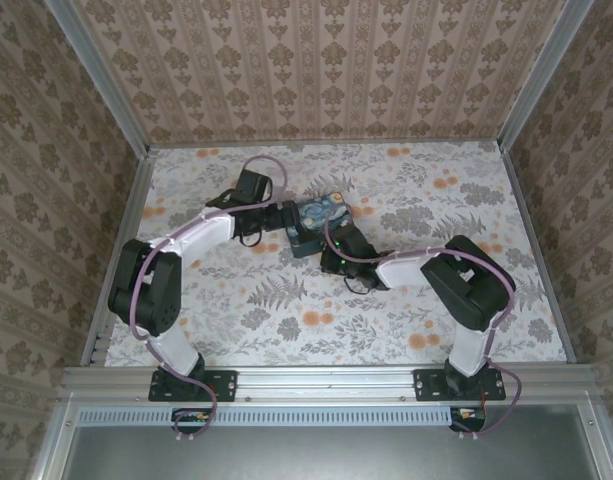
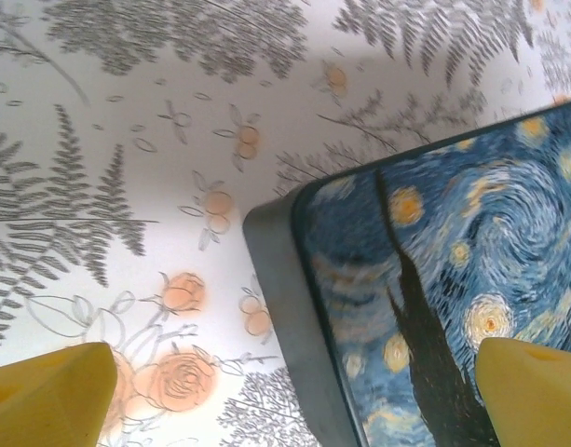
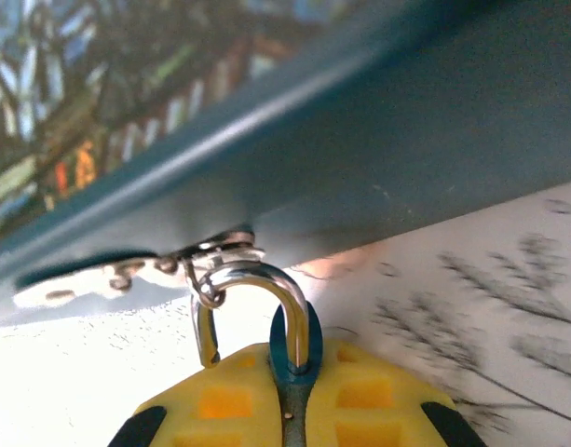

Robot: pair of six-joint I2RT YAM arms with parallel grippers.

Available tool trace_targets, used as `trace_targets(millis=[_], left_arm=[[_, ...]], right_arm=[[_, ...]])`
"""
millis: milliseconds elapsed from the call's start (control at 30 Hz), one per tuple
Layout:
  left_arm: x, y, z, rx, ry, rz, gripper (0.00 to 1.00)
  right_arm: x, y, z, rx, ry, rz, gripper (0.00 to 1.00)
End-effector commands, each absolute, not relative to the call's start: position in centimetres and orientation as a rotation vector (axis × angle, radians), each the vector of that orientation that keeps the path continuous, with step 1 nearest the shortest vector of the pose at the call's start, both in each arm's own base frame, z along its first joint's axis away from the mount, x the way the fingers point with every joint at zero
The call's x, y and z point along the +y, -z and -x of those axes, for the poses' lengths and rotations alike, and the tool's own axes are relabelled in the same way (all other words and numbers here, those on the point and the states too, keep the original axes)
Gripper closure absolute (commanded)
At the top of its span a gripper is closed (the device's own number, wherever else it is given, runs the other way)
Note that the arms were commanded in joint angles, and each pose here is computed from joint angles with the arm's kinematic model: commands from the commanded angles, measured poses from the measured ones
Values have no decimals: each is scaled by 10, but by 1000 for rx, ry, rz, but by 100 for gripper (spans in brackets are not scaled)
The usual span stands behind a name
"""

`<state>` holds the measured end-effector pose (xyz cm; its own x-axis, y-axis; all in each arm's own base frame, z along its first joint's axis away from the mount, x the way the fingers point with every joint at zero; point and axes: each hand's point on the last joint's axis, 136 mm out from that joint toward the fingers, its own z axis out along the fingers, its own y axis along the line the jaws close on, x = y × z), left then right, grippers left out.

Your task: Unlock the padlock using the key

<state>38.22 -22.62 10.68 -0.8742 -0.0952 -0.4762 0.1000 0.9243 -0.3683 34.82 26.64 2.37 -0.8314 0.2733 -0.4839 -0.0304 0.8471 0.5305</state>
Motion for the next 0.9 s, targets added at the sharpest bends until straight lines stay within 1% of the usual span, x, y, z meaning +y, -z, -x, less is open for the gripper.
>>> trace_targets(millis=[0,300,533,733,867], left_arm=[[-238,-127,-375,2540,432,-144,0],[-277,-124,-348,2522,257,-342,0],[-284,-106,-340,2541,79,-442,0],[-285,-90,-335,2544,-105,-571,0],[-284,-79,-332,2555,-199,-636,0]], right_arm=[[254,-17,-330,2507,-785,-125,100],[227,-15,-311,2545,-882,-80,100],[211,-10,-309,2584,-888,-123,100],[201,-10,-307,2617,-828,-133,100],[188,-11,-303,2674,-714,-132,100]])
